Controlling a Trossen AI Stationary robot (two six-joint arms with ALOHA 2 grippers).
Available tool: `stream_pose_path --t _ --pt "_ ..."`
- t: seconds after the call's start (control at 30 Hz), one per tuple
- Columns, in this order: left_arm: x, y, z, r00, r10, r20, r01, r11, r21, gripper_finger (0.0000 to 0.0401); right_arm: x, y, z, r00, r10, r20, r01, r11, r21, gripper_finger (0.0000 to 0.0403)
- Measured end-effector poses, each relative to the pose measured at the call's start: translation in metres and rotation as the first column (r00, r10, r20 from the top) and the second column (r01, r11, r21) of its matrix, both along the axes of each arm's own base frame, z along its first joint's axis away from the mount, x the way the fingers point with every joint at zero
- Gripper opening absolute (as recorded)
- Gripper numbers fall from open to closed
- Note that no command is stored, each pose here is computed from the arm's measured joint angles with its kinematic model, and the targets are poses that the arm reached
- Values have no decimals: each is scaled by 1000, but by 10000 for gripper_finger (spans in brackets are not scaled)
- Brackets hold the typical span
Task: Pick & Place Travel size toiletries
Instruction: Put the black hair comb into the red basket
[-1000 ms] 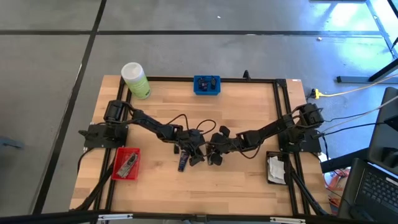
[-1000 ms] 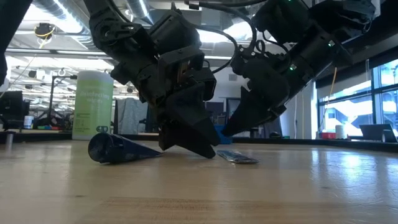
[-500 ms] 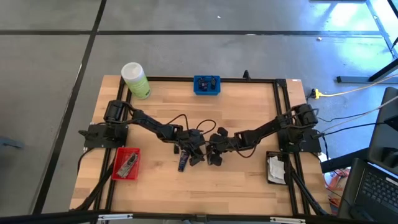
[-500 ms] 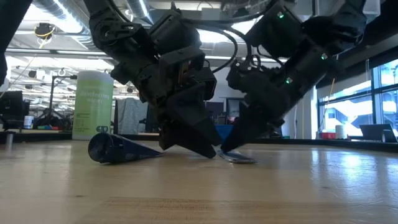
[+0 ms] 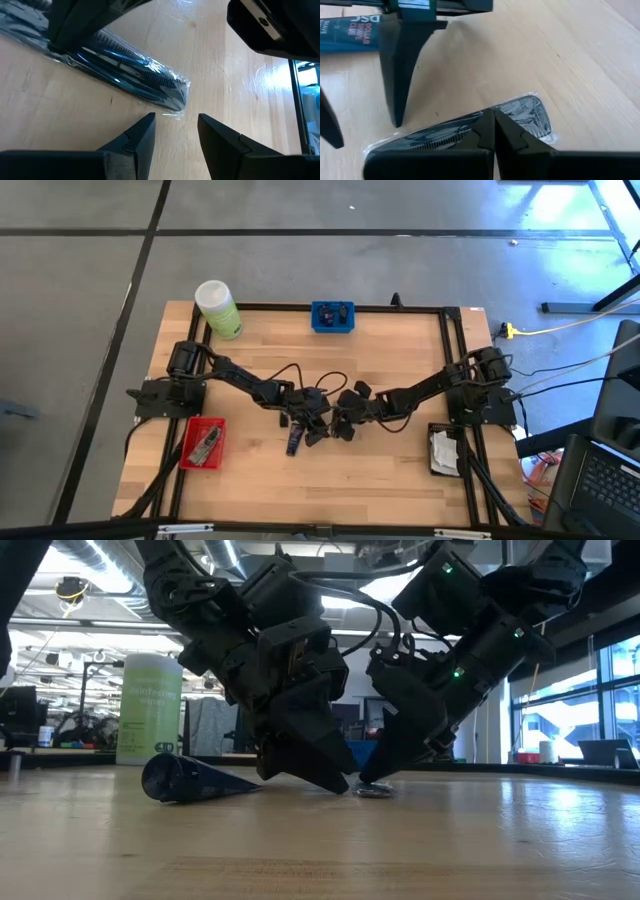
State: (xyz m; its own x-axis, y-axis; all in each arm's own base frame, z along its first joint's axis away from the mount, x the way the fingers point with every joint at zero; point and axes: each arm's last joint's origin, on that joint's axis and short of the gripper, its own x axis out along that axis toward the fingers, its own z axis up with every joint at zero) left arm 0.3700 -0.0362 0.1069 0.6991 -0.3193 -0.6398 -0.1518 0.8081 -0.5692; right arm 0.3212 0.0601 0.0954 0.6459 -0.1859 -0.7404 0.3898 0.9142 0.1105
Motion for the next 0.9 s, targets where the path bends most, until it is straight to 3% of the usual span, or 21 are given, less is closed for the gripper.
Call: stream_pose_path --t 0.67,0.9 --pt "2 4 1 993 116 29 -118 989 84 148 -1 0 -1 1000 -2 -7 2 1000 4 0" --pt "4 7 -1 987 159 34 -161 983 83 197 -1 0 -1 1000 4 -3 -4 1000 2 0"
